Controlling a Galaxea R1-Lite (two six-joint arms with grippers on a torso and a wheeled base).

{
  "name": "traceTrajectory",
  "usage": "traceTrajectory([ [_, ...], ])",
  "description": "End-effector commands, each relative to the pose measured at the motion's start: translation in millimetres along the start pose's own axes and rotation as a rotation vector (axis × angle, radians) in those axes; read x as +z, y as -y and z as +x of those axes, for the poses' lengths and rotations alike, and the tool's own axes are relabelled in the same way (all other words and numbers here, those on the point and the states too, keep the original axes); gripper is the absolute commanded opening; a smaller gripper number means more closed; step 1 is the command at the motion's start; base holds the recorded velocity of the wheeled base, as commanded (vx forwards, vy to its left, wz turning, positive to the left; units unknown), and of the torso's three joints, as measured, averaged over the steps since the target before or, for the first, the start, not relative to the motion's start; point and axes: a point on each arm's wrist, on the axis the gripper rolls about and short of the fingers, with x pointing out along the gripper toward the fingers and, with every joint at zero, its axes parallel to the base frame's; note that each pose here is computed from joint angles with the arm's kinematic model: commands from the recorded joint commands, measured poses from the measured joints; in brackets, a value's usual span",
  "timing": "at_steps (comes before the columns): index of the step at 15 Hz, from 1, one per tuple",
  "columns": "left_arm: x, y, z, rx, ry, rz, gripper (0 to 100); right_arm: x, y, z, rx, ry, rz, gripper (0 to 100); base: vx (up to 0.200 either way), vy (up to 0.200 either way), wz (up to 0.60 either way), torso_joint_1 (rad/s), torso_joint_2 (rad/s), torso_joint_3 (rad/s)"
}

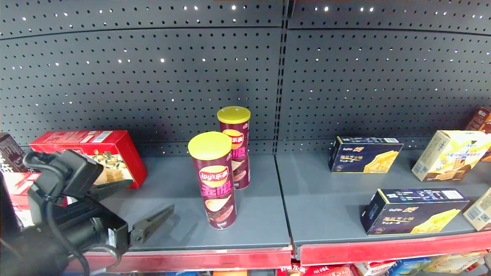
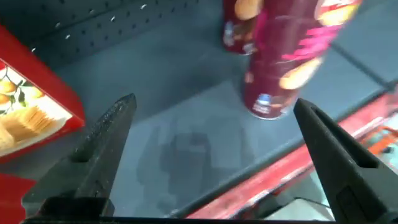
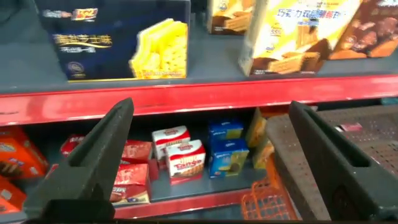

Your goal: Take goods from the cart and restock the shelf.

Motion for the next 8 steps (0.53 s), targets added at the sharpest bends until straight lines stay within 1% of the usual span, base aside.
traceTrajectory([
  [1, -12.8, 0.0, 21.2, 0.035, -0.078, 0.003, 100, -0.1, 0.0, -0.1, 0.002, 0.002, 0.0, 100, 0.0, 0.0, 0.0, 0.0, 0.0, 0.0],
  [2, -15.2, -0.4, 30.3, 0.071, -0.087, 0.009, 100, -0.1, 0.0, -0.1, 0.002, 0.002, 0.0, 100, 0.0, 0.0, 0.0, 0.0, 0.0, 0.0],
  [3, -17.1, -0.7, 36.3, 0.079, -0.094, 0.009, 100, -0.1, 0.0, -0.1, 0.002, 0.002, 0.0, 100, 0.0, 0.0, 0.0, 0.0, 0.0, 0.0],
  [4, -17.5, -0.7, 38.4, 0.079, -0.099, 0.011, 100, -0.1, 0.0, -0.1, 0.002, 0.002, 0.0, 100, 0.0, 0.0, 0.0, 0.0, 0.0, 0.0],
  [6, -21.2, 3.6, 44.3, 0.057, -0.123, 0.017, 100, -0.1, -0.1, -0.1, 0.003, 0.002, 0.0, 100, 0.0, 0.0, 0.0, 0.0, 0.0, 0.0],
  [8, -23.1, 4.3, 47.7, 0.056, -0.136, 0.019, 100, -0.1, -0.2, -0.1, 0.008, 0.002, 0.0, 100, 0.0, 0.0, 0.0, 0.0, 0.0, 0.0],
])
